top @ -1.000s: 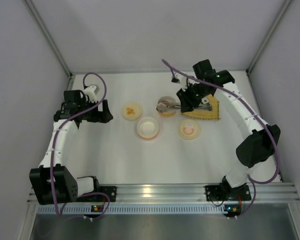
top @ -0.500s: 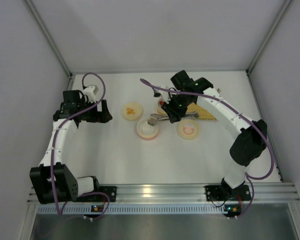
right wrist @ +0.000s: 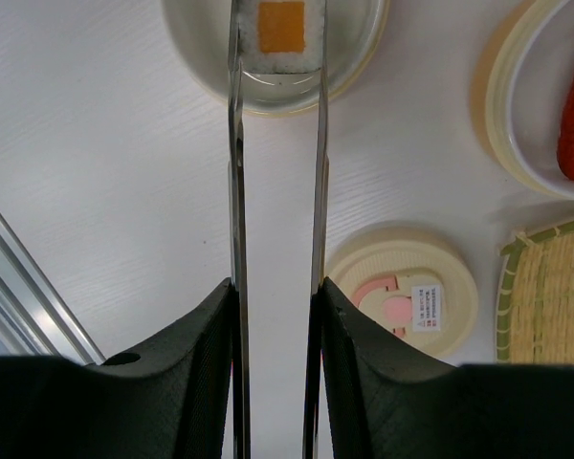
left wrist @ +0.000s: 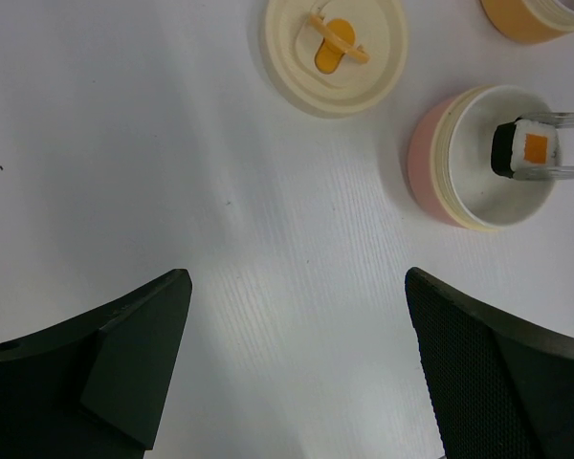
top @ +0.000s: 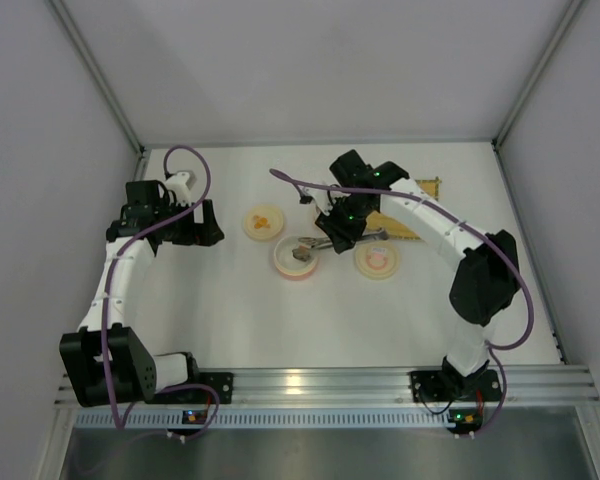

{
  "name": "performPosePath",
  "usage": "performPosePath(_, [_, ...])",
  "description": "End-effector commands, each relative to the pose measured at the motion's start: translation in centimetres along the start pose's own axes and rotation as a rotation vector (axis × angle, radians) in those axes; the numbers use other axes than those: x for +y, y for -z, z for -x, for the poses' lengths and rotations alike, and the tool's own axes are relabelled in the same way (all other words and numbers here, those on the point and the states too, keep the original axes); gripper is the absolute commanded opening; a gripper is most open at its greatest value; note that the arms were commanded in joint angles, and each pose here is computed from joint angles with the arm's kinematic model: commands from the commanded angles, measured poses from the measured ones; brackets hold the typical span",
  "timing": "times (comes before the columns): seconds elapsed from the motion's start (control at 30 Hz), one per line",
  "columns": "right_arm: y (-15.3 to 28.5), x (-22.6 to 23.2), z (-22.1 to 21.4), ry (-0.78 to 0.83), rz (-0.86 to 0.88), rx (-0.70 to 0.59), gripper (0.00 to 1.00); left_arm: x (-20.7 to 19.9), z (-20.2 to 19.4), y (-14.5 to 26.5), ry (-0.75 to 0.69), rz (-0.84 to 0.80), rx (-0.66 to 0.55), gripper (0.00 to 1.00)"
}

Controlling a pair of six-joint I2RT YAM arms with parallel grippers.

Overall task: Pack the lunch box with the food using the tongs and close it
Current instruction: Place the fake food in the packing box.

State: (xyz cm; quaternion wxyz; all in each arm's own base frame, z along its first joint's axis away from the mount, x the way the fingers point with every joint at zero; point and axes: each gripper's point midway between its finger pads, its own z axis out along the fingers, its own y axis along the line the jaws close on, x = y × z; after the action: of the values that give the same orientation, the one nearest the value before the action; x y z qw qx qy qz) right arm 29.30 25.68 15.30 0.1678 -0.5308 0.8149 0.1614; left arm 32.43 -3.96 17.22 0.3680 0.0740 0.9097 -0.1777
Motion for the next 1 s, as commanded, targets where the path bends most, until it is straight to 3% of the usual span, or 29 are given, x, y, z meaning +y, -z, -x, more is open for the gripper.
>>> performPosePath(0.0, [-0.5, 0.5, 1.8, 0.03, -0.001, -0.054, 0.14, 0.3, 0.5, -0.1, -0.019, 0.003, -0.019, 0.98])
performPosePath(0.13, [-0.9, 0.8, 1.4, 0.035, 0.01, -0.04, 0.16, 0.4, 0.5, -0.1, -0.018, 0.006, -0.02, 0.98])
performPosePath(0.57, [-0.3, 1.3, 0.7, 0.036, 0.011, -0.024, 0.45, 0.4, 0.5, 0.0, -0.018, 0.01, -0.019, 0.98])
performPosePath(0.97, [2.6, 1.3, 1.4, 0.045, -0.031, -0.065, 0.45, 0.2, 0.8, 0.3, -0.018, 0.006, -0.028, 0.98])
